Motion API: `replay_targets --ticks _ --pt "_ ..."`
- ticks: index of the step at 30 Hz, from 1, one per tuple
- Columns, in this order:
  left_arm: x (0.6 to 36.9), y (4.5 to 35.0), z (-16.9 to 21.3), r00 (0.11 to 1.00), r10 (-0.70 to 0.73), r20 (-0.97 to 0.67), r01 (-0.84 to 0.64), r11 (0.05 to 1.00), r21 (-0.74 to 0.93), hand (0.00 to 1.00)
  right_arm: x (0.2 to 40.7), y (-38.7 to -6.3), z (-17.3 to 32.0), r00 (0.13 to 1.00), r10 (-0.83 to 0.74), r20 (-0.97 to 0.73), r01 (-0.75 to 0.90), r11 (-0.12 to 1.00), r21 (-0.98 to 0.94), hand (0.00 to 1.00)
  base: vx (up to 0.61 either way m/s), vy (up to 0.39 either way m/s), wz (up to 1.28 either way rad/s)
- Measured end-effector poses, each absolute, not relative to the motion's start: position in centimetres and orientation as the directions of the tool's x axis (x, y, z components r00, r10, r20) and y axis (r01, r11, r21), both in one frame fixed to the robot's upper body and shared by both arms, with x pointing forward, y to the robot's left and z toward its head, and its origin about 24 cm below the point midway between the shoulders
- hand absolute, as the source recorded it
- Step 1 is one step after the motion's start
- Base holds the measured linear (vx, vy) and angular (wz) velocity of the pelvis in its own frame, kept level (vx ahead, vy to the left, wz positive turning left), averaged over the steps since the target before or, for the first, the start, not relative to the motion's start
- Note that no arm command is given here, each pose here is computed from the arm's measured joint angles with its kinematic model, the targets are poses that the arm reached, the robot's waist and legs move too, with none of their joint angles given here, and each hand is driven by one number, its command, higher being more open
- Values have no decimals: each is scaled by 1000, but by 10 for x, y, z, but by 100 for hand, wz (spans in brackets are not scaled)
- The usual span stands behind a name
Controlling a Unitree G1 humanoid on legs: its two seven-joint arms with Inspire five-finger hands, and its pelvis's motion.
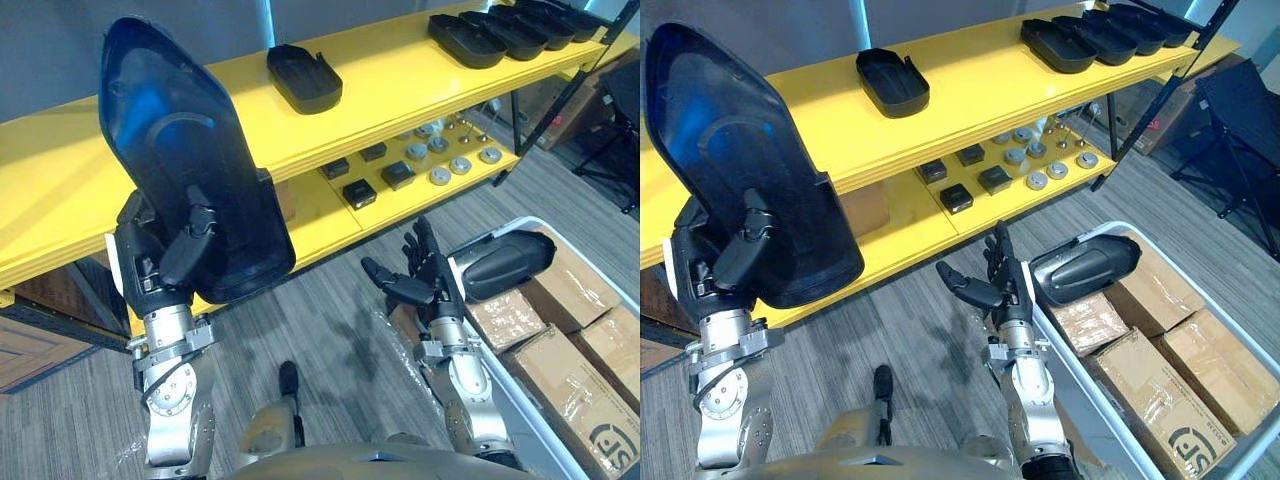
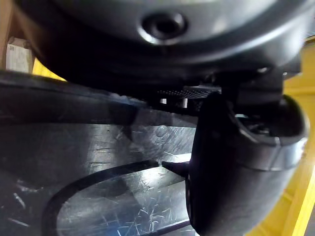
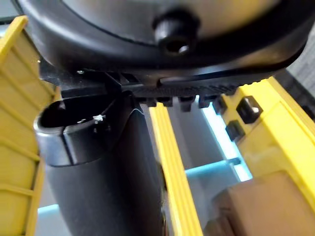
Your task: Walk over and take three plastic housings, then place them on the shelf
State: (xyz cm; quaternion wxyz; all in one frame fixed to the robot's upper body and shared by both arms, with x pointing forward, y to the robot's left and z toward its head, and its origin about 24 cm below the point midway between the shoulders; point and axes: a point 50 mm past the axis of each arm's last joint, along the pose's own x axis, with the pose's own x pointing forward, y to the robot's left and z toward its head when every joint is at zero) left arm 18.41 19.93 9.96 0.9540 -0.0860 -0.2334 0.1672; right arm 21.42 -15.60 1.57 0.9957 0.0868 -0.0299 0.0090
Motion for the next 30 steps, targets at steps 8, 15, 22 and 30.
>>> replay_targets --ticks 8,15,22,30 --pt "177 202 91 841 389 375 -323 919 -228 0 212 -160 17 997 21 71 -32 985 167 100 -61 -13 -4" --pt "162 222 90 802 470 369 -444 882 -161 0 213 -159 18 996 18 83 -32 984 173 100 105 110 8" --pt "147 244 101 699 594 398 -590 794 -148 0 217 -150 34 987 36 157 -65 980 188 100 359 135 39" --pt "175 238 117 703 530 474 -504 842 -193 0 210 -186 84 900 -117 420 55 986 158 100 375 -136 110"
